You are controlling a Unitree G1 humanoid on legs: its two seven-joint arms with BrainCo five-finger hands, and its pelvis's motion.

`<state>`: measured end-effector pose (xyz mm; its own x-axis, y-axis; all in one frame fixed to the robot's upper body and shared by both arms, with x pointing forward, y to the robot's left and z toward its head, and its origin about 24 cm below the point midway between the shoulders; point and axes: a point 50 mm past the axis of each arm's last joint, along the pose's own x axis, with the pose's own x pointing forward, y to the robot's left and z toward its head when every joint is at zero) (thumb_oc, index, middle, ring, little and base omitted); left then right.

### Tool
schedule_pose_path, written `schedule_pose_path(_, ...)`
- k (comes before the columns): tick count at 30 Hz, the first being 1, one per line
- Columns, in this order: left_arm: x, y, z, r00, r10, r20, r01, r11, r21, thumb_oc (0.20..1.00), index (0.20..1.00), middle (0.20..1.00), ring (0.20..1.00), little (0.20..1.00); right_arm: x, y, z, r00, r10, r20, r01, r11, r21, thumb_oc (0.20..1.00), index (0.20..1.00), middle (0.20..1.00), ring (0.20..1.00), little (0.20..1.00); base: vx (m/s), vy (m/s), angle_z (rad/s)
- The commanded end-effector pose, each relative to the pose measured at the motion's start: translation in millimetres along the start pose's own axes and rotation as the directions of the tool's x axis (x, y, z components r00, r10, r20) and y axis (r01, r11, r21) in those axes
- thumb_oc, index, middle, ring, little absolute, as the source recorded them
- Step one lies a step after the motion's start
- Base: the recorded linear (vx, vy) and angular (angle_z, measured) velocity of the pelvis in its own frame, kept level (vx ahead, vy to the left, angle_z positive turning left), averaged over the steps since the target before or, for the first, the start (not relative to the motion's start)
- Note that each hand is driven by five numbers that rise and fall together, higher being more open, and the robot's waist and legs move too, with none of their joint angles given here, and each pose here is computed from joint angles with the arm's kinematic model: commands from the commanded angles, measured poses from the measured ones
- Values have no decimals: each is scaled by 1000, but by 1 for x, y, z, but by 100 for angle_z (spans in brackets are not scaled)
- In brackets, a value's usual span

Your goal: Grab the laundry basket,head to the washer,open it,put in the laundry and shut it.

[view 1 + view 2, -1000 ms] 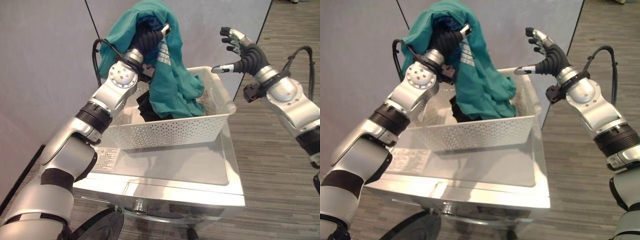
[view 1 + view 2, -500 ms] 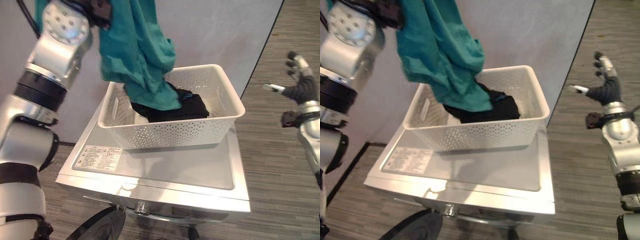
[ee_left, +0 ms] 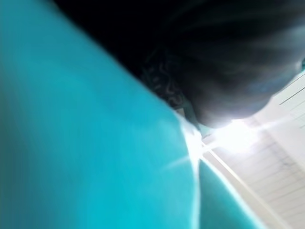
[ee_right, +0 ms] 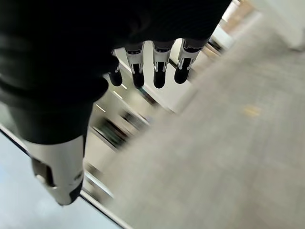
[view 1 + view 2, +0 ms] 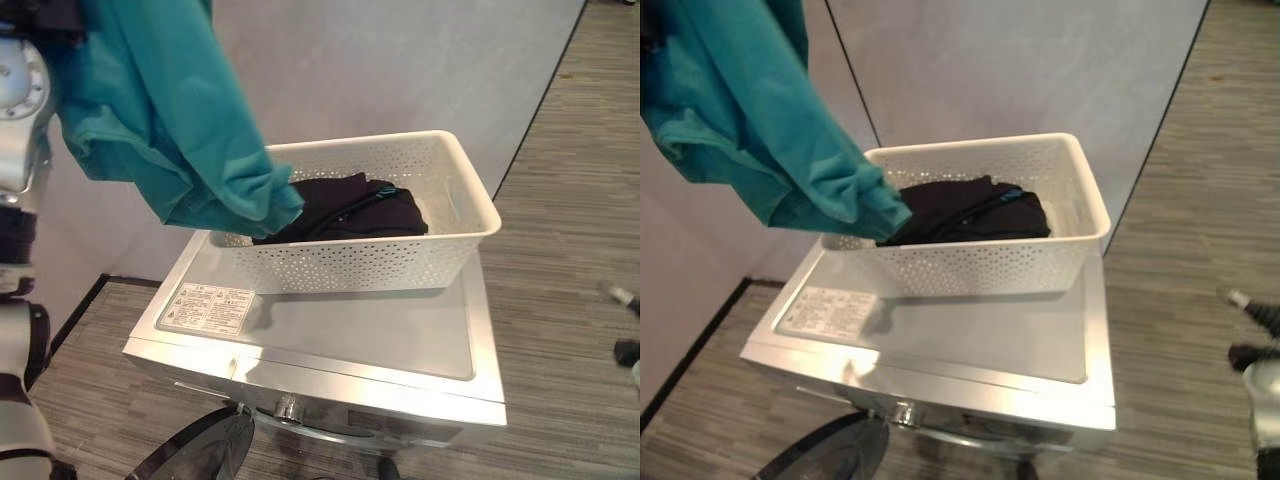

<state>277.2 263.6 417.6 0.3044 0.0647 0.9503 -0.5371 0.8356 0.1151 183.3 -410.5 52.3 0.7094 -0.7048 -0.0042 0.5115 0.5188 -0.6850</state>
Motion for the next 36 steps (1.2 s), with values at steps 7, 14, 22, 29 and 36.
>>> schedule_pose_path(7,19,66,13,984,157,82,-171,963,206,200,200,200,200,200,-41,58,-73,908,293,-301,-247,952,179,1000,1000,1000,1000,1000,5,-22,1)
schedule_pose_path(14,-20,112,9,958,260,117,-285,870,402,200,200,200,200,200,-93,79,-127,755,366,-543,-294,930,218,1000,1000,1000,1000,1000,5,-8,7)
schedule_pose_path(22,-101,157,-8,941,332,68,-281,654,703,200,200,200,200,200,-140,99,-154,585,463,-666,-392,880,268,1000,1000,1000,1000,1000,4,2,5)
schedule_pose_path(29,-229,89,-37,906,174,-385,17,896,443,200,200,200,200,200,-165,112,-162,489,487,-723,-328,871,365,1000,1000,1000,1000,1000,-25,-12,10)
schedule_pose_path(36,-326,-11,-31,625,-272,-731,32,945,-325,200,200,200,200,200,-162,130,-151,479,507,-716,-351,859,373,1000,1000,1000,1000,1000,-27,-14,4)
